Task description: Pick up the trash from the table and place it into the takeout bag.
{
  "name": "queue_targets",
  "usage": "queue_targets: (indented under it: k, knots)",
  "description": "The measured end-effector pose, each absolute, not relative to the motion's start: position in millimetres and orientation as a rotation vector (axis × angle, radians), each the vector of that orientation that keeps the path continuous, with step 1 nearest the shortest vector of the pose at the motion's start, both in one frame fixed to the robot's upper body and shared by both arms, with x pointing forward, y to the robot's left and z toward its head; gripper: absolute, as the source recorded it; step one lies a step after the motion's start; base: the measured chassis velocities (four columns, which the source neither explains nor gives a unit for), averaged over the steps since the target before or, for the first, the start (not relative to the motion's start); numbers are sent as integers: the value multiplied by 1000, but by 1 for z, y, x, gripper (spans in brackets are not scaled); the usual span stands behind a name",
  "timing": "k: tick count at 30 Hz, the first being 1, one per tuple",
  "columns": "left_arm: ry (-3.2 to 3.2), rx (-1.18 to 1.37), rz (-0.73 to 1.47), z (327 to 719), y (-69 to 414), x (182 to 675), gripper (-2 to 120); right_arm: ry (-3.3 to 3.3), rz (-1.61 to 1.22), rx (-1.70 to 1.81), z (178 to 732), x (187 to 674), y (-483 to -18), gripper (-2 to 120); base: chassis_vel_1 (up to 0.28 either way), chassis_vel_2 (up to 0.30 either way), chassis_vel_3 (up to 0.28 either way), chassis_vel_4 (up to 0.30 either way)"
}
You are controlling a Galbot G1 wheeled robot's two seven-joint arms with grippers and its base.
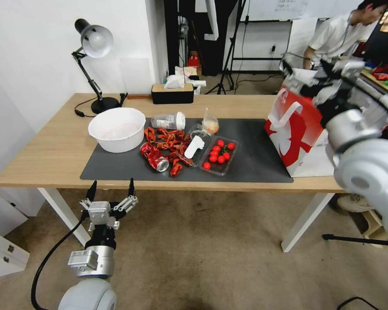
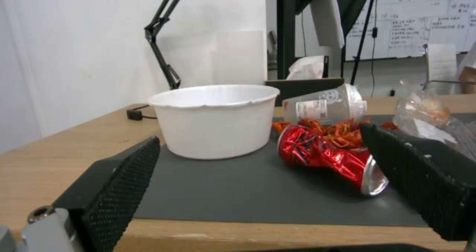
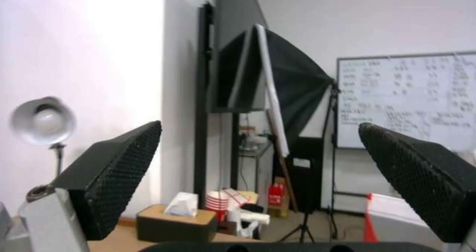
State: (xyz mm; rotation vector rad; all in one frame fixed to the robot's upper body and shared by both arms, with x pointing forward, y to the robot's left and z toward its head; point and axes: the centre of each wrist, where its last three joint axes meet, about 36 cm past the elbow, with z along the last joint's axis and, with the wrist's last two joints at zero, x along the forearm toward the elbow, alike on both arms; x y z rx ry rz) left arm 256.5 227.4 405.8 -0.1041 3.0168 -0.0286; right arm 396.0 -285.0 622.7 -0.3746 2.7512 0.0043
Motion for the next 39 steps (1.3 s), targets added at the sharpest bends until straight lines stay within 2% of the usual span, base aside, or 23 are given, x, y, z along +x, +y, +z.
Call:
queue_targets:
  k: [11,28,39]
  knots:
    - [3018,-102,-34,406,226,254,100,2742,-24,-364,585,357,-263,100,0,0,0,0]
    - [3032,-89,-55,404,224,253,100,2877,27,-147,490,276,-238,100,0,0,0,0]
    - [3041,-85,-53,400,224,253,100,2978,-3,-20,457,256,-234,100,0,0,0,0]
